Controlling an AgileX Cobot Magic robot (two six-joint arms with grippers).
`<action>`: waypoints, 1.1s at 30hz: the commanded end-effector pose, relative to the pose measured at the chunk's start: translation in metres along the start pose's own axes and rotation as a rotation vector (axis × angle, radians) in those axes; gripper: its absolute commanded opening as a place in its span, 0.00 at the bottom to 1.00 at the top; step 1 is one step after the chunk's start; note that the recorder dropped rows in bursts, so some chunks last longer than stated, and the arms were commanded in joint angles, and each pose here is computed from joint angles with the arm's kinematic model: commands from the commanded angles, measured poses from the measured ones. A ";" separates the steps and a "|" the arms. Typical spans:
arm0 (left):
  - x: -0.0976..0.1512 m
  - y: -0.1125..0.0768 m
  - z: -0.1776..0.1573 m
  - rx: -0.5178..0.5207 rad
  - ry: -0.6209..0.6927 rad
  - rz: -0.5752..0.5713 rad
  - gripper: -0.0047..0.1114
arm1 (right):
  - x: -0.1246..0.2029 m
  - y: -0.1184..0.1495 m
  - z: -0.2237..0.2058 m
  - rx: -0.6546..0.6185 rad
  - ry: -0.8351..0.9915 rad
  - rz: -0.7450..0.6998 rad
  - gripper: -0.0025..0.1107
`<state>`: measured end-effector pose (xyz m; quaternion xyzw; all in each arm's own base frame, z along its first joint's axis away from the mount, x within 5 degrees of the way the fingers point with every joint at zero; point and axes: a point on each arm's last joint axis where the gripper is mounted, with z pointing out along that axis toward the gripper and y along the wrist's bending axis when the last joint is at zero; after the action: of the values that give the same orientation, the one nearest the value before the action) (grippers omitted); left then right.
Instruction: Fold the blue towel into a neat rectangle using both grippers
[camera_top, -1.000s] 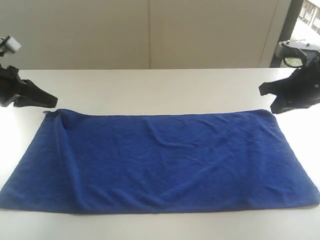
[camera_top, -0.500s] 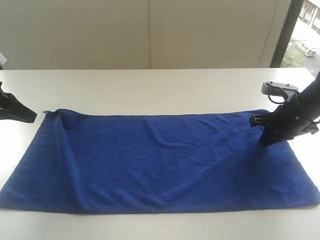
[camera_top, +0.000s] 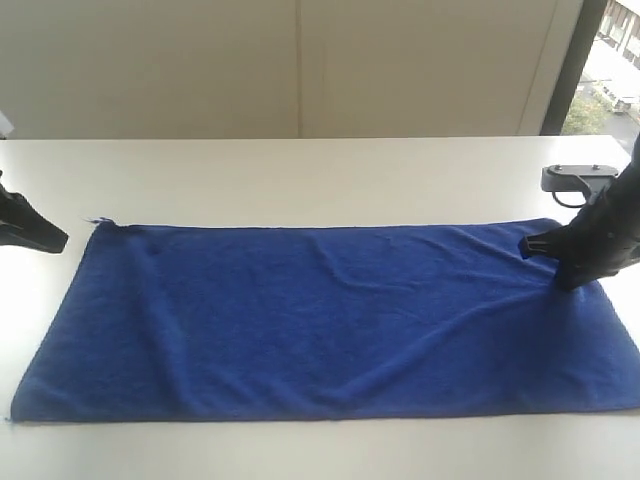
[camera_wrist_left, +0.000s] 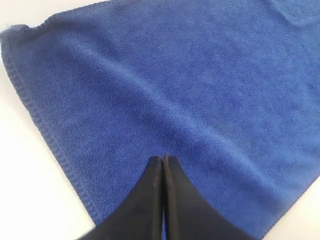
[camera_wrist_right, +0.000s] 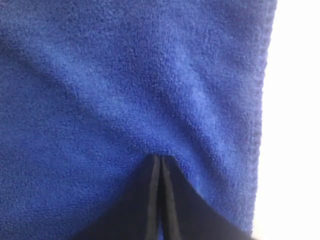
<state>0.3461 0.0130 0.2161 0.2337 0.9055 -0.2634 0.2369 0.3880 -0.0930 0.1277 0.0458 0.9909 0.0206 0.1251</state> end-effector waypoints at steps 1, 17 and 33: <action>0.005 0.005 0.008 0.033 0.027 -0.039 0.04 | 0.001 -0.003 0.001 0.020 0.003 -0.012 0.02; -0.047 0.040 0.086 -0.124 -0.160 -0.010 0.04 | -0.001 0.015 -0.098 -0.052 -0.147 -0.056 0.02; -0.052 0.067 0.103 -0.281 -0.141 0.064 0.04 | 0.005 0.016 -0.101 -0.062 -0.094 -0.068 0.02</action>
<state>0.4542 -0.0131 0.1409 0.2031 0.9081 -0.1495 0.3343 0.3614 -0.0786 0.2222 0.0125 0.9841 0.0472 0.1708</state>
